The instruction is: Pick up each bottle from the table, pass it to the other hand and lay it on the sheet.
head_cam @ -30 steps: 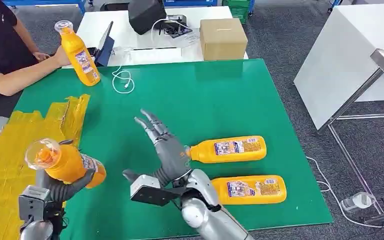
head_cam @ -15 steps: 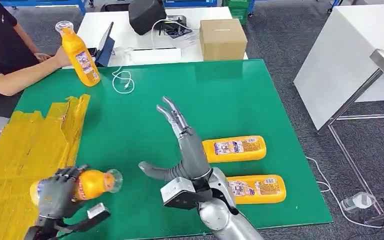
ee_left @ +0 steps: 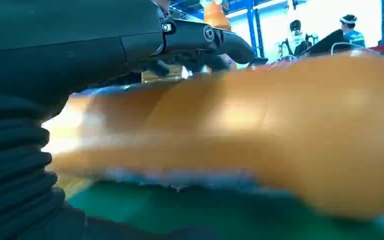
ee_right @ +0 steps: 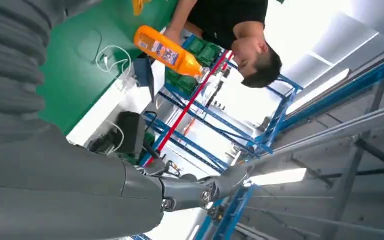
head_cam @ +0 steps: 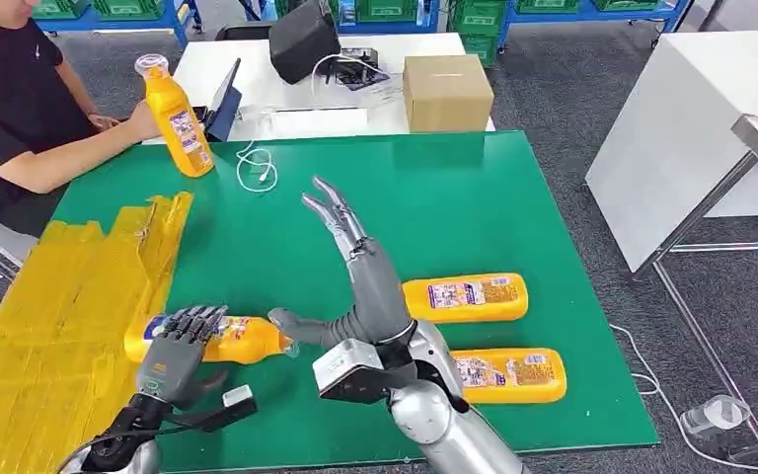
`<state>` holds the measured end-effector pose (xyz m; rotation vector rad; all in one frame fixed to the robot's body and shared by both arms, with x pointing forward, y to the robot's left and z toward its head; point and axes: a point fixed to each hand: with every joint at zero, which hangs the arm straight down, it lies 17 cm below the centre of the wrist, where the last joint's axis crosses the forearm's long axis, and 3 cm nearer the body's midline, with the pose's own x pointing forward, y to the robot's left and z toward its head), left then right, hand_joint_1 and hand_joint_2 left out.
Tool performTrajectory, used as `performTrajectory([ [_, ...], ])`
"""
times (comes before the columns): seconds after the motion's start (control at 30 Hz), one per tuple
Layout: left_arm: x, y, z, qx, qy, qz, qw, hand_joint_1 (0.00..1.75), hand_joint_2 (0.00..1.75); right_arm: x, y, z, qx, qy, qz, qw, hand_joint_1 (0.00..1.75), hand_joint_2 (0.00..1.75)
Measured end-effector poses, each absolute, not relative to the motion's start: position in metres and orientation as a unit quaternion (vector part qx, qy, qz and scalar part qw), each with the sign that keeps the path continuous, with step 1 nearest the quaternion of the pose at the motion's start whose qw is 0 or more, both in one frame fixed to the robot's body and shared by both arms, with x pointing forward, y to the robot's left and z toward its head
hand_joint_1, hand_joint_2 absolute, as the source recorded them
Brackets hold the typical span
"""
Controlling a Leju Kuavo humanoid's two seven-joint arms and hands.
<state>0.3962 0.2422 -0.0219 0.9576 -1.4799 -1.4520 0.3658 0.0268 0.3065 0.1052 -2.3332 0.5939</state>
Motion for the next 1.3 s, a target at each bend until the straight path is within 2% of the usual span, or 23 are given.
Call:
performTrajectory([
  [0.5, 0.389, 0.277, -0.019, 0.385, -0.581, -0.573, 0.43, 0.0, 0.0, 0.364, 0.025, 0.298, 0.031, -0.9, 0.243, 0.36, 0.0, 1.75],
  [0.67, 0.368, 0.292, 0.025, 0.408, -0.649, -0.481, 0.425, 0.0, 0.0, 0.359, 0.017, 0.284, -0.004, -0.9, 0.254, 0.354, 0.0, 1.75],
  [0.83, 0.362, 0.331, 0.086, 0.456, -0.696, -0.361, 0.422, 0.0, 0.0, 0.345, 0.0, 0.274, -0.019, -0.904, 0.258, 0.34, 0.0, 1.75],
  [0.9, 0.362, 0.334, 0.09, 0.458, -0.699, -0.352, 0.422, 0.0, 0.0, 0.344, -0.002, 0.273, -0.02, -0.904, 0.259, 0.34, 0.0, 1.75],
  [0.97, 0.355, 0.357, 0.119, 0.463, -0.728, -0.271, 0.427, 0.0, 0.0, 0.337, -0.016, 0.263, -0.03, -0.901, 0.269, 0.338, 0.0, 1.75],
  [1.03, 0.353, 0.367, 0.126, 0.411, -0.759, -0.199, 0.464, 0.0, 0.0, 0.332, -0.02, 0.25, -0.031, -0.89, 0.295, 0.346, 0.0, 1.75],
  [1.13, 0.35, 0.371, 0.135, 0.255, -0.815, -0.053, 0.517, 0.0, 0.0, 0.322, -0.034, 0.225, -0.052, -0.873, 0.332, 0.354, 0.0, 1.75],
  [1.3, 0.335, 0.353, 0.158, 0.041, -0.858, 0.079, 0.506, 0.0, 0.0, 0.299, -0.064, 0.192, -0.089, -0.847, 0.374, 0.368, 0.0, 1.75],
])
